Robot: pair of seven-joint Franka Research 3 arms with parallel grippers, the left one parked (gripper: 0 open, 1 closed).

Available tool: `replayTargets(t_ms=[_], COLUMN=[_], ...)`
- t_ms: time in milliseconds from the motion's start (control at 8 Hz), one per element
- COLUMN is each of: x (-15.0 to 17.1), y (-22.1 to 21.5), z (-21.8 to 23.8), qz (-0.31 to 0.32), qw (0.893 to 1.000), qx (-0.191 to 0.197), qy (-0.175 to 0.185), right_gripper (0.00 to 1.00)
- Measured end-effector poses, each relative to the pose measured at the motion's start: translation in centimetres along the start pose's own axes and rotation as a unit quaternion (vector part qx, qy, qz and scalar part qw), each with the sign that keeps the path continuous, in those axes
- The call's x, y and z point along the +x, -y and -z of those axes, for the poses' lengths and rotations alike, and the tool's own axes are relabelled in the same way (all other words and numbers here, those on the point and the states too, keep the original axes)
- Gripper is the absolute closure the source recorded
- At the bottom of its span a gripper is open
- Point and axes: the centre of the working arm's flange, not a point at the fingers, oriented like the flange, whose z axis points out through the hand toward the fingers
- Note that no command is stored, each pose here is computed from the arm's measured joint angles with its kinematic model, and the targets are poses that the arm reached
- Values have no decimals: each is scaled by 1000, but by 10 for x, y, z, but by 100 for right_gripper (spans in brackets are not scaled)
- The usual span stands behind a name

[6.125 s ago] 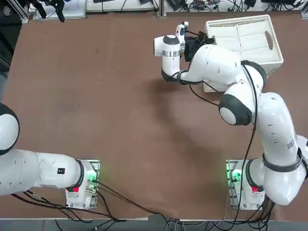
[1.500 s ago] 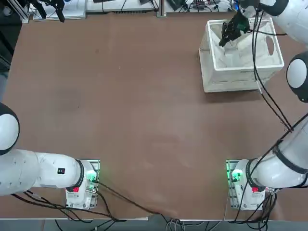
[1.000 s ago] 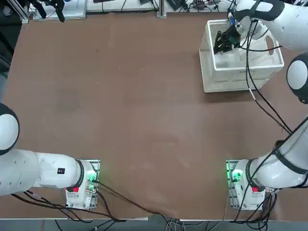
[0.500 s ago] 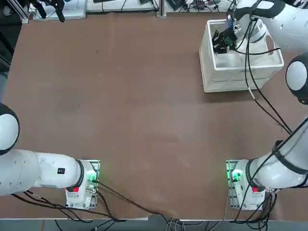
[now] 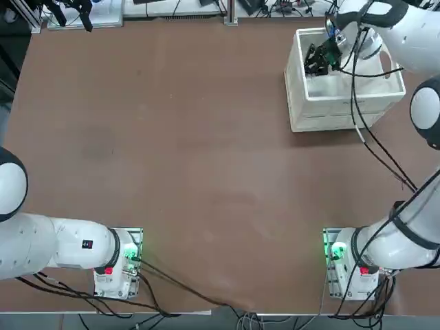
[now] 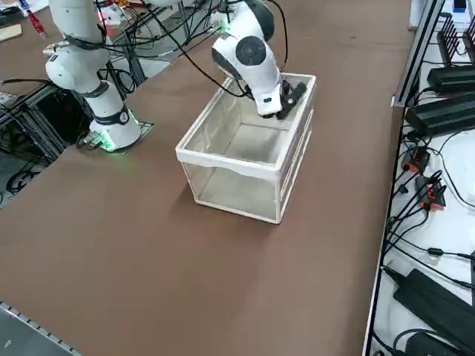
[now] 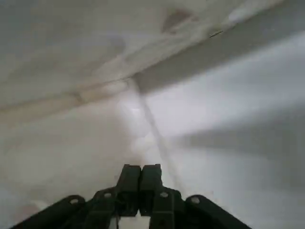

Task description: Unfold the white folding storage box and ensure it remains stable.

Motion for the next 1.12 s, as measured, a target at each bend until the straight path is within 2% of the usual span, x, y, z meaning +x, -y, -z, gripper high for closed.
replayTargets(t_ms=[250, 500, 875, 1125], x=[12, 19, 16, 17], y=[-48, -92, -116, -131], z=[24, 45, 43, 42], qz=[49, 66, 52, 60], qw=[991, 973, 925, 902], qx=[-126, -221, -377, -428], qy=[-3, 1, -10, -7], right_gripper=[98, 98, 98, 98])
